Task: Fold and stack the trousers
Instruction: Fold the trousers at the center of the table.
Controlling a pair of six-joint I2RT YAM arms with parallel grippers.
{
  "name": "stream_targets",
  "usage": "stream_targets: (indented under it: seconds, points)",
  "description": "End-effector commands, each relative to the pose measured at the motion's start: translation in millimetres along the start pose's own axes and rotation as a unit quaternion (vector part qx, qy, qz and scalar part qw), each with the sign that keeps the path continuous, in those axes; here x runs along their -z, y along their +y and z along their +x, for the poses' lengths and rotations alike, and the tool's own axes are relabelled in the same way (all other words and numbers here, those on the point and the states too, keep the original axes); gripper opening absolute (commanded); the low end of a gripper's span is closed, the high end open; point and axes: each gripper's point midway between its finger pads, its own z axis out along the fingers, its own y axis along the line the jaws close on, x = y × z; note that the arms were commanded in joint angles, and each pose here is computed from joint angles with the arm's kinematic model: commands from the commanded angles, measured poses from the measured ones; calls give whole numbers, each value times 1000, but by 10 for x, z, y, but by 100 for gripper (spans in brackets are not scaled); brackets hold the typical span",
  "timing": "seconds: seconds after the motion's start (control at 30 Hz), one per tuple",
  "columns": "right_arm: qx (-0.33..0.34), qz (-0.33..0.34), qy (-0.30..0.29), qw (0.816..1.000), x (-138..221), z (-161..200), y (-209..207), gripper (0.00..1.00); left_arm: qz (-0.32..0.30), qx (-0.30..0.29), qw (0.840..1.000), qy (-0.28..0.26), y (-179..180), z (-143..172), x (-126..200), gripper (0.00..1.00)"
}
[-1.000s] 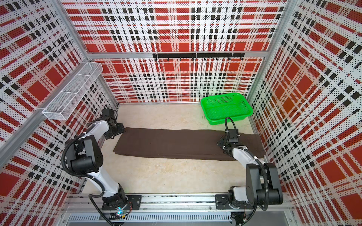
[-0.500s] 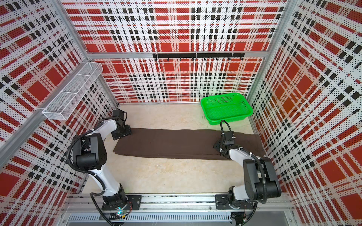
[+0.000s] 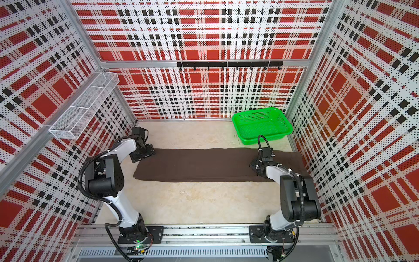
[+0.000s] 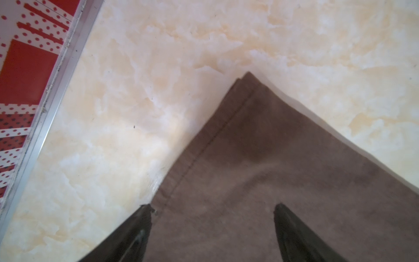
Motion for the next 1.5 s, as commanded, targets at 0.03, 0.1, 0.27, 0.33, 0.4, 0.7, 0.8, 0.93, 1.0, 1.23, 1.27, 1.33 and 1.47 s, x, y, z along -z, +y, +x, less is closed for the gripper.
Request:
stream_targets:
  seconds: [0.03,0.1,0.27,0.33,0.4,0.7,0.8,0.93,1.0,1.23,1.27,1.33,1.47]
  points:
    - [-16,98,33,994,38,193,-642,61,10,6,1000,2,-6,38,-36,89]
    - [-20,101,28,994,68,158,-696,61,14,5,1000,6,-24,73,-68,88]
    - [-25,108,19,994,116,91,-765,61,18,0,1000,20,-49,214,-171,83]
    - [-27,110,16,993,131,74,-787,61,17,0,1000,23,-29,255,-204,83]
    - [-28,113,12,993,149,55,-808,61,12,1,1000,26,0,285,-233,83]
    - [-34,113,3,993,194,9,-835,61,-25,7,999,31,205,336,-312,88]
    - [-35,110,3,993,205,17,-830,60,-25,7,999,43,210,398,-389,88]
    - [-36,106,0,994,225,12,-813,60,-15,1,998,61,176,527,-489,81]
    - [-36,105,-1,994,235,10,-813,60,-11,-6,997,73,164,610,-524,75]
    - [-35,103,-4,994,255,-8,-799,60,-3,-16,996,86,217,732,-480,53]
    - [-36,102,-4,994,255,-9,-796,60,-2,-17,996,85,222,726,-465,48]
    - [-36,100,-4,994,251,-4,-793,60,-1,-15,996,85,236,730,-453,37]
    - [-37,92,-2,995,246,15,-772,60,3,-15,997,69,205,629,-361,12]
